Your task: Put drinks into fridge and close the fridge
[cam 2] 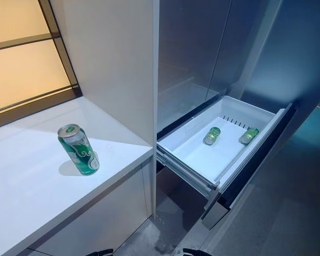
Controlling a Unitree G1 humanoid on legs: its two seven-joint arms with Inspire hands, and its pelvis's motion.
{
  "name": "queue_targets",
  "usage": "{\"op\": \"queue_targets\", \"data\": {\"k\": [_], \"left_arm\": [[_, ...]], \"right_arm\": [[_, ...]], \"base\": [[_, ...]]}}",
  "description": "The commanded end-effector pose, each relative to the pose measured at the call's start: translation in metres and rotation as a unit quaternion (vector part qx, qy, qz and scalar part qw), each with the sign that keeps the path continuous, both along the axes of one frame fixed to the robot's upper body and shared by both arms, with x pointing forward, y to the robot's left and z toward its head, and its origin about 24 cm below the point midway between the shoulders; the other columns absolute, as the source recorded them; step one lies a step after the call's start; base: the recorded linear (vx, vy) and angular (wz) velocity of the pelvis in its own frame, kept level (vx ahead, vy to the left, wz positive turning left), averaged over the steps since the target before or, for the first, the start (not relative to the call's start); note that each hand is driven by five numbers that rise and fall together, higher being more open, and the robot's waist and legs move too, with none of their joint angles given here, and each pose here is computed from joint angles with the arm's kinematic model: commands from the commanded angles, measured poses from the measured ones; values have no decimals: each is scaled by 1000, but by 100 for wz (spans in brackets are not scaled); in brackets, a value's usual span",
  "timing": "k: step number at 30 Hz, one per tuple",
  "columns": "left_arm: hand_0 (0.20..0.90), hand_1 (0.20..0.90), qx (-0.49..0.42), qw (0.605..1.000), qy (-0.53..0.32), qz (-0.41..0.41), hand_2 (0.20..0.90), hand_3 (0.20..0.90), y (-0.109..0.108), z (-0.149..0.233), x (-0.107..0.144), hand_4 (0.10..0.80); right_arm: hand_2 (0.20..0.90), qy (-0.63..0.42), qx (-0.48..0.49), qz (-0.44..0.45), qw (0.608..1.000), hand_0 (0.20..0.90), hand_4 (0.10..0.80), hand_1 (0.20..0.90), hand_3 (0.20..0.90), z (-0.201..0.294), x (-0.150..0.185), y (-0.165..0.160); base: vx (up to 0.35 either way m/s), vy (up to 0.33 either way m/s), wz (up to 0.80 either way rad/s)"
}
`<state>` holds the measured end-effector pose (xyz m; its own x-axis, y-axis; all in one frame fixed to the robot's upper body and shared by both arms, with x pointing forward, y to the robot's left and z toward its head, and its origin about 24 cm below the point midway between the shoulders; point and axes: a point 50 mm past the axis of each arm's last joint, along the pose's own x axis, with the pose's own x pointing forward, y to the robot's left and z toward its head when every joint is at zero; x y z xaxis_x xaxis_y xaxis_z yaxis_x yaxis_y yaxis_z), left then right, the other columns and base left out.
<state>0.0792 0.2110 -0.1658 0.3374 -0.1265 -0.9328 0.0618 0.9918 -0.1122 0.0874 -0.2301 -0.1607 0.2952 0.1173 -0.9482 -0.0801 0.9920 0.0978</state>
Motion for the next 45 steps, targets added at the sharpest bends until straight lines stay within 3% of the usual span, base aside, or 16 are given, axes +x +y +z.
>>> {"op": "queue_targets", "data": {"k": [1, 10, 15, 19, 25, 26, 30, 34, 45], "left_arm": [[900, 900, 24, 994, -84, -67, 900, 900, 3, 10, 30, 800], [900, 900, 3, 933, -305, -189, 900, 900, -26, 55, 108, 800], [900, 900, -30, 891, -393, -227, 900, 900, -39, 88, 138, 800], [900, 900, -89, 844, -457, -266, 900, 900, -52, 123, 156, 800], [900, 900, -310, 720, -547, -293, 900, 900, -73, 232, 184, 800], [900, 900, -317, 716, -549, -292, 900, 900, -74, 238, 185, 800], [900, 900, -426, 597, -630, -254, 900, 900, -84, 312, 177, 800], [900, 900, -488, 521, -666, -218, 900, 900, -82, 343, 165, 800], [900, 900, -611, 388, -667, -176, 900, 900, -73, 373, 145, 800]], "right_arm": [[900, 25, 11, 46, 999, 900, 800, 900, 900, -2, -4, 3], [900, 15, -4, 78, 997, 900, 800, 900, 900, 6, 17, -7], [900, 13, -8, 83, 996, 900, 800, 900, 900, 8, 21, -11], [900, 12, -12, 84, 996, 900, 800, 900, 900, 9, 24, -13], [900, 8, -17, 86, 996, 900, 800, 900, 900, 10, 23, -17], [900, 8, -17, 86, 996, 900, 800, 900, 900, 10, 23, -17], [900, 9, -15, 90, 996, 900, 800, 900, 900, 6, 14, -12], [900, 13, -9, 92, 996, 900, 800, 900, 900, 2, 4, -4], [900, 23, -5, 101, 995, 900, 800, 900, 900, -4, -5, 12]], "base": [[0, 0, 0], [-38, 27, -3], [0, 0, 0], [0, 0, 0], [-24, 5, -2], [-13, -7, -3], [1, -17, 0], [13, -34, 2], [12, -30, 9]]}}
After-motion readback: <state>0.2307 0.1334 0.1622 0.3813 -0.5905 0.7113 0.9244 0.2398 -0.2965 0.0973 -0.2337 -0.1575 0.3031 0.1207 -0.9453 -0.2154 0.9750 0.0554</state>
